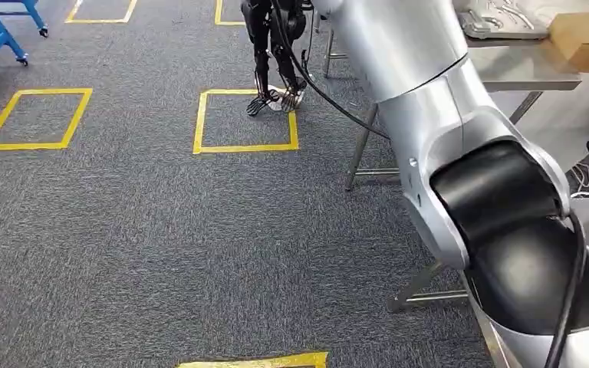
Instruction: Take the parts from the cabinet and place them on the table.
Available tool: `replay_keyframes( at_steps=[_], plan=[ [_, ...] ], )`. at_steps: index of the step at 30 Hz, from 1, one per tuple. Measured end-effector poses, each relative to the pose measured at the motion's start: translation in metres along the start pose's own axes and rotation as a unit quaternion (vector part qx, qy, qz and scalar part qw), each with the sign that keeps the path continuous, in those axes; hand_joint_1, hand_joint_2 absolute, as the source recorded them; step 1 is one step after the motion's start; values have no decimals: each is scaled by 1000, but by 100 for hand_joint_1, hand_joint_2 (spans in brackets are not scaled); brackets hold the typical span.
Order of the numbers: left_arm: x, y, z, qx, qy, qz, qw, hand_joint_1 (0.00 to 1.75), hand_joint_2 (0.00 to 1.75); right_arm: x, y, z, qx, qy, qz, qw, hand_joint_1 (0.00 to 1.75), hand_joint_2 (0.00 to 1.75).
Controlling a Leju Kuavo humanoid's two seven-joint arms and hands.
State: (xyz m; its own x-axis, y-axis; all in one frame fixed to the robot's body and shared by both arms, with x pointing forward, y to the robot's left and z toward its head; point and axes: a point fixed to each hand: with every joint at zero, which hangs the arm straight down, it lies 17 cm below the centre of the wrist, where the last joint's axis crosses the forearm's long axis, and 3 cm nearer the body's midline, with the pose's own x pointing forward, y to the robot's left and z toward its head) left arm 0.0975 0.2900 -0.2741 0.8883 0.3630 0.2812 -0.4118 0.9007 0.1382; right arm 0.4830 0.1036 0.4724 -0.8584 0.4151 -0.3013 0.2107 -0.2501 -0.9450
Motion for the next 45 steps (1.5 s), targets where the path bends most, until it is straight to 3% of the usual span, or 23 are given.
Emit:
replay_keyframes(
  at_steps=[17,45],
  plan=[
    [-7,-1,0,-3,10,-6,1000,0,175,-1,-4,1,-3,4,5,1000,175,175],
    [6,0,-1,-9,-12,-12,1000,0,175,-7,-10,6,-3,10,16,1000,175,175]
  ],
)
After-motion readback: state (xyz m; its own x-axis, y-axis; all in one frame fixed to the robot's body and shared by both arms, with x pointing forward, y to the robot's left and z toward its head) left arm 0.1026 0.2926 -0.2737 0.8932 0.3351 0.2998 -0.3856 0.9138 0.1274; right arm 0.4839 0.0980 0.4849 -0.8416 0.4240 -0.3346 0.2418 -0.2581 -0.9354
